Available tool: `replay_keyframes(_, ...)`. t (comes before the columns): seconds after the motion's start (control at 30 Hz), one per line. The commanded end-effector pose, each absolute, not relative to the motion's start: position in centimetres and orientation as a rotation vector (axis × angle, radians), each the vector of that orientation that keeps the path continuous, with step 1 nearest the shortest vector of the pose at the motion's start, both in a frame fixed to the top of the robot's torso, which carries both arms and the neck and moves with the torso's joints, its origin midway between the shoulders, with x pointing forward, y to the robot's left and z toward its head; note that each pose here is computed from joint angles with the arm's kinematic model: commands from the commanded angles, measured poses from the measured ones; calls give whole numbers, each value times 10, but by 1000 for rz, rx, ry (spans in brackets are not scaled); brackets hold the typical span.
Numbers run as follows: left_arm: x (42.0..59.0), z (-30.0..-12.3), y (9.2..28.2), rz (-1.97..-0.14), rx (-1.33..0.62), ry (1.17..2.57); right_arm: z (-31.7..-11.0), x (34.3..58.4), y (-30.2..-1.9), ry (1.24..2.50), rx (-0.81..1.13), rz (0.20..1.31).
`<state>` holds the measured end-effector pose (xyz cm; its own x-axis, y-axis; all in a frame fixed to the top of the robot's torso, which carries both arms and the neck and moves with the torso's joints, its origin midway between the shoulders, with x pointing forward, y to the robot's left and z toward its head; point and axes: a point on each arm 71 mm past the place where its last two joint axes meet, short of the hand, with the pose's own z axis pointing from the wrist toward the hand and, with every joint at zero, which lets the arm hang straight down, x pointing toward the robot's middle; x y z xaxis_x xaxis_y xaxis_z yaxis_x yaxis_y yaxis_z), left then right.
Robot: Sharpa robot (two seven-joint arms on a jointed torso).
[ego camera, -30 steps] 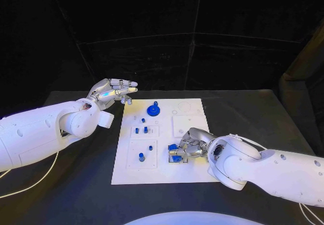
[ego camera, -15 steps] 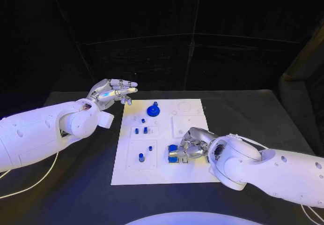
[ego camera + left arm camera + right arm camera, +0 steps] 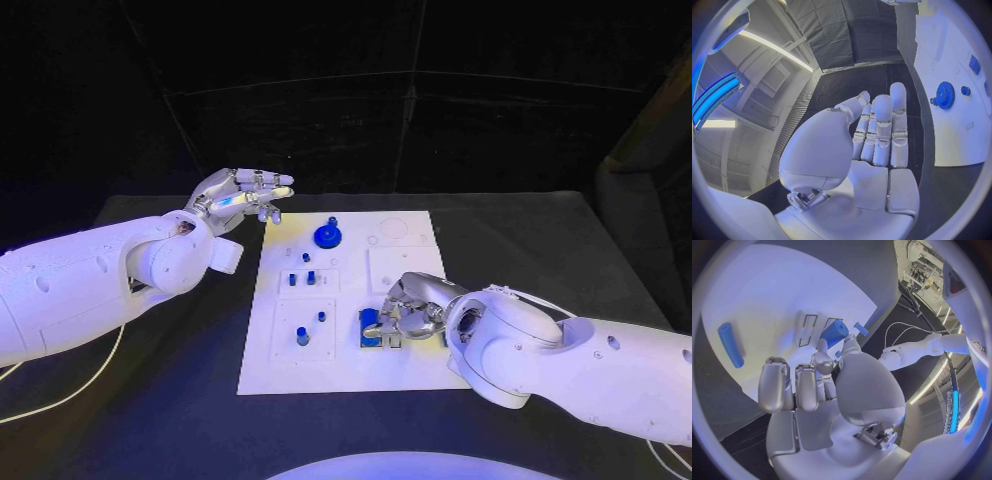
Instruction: Assemble the parts on the task board
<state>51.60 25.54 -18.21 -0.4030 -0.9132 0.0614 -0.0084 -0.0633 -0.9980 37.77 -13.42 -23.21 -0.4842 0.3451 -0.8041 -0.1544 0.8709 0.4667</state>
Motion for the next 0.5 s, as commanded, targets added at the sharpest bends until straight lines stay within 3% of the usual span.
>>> replay_keyframes(0.03, 516, -181, 254, -1580, -1022, 1470, -233, 380, -135, 1968, 113, 567)
replay_keyframes(0.5, 516, -181, 255, -1577, -1024, 1473, -236, 379, -134, 2011, 84, 589)
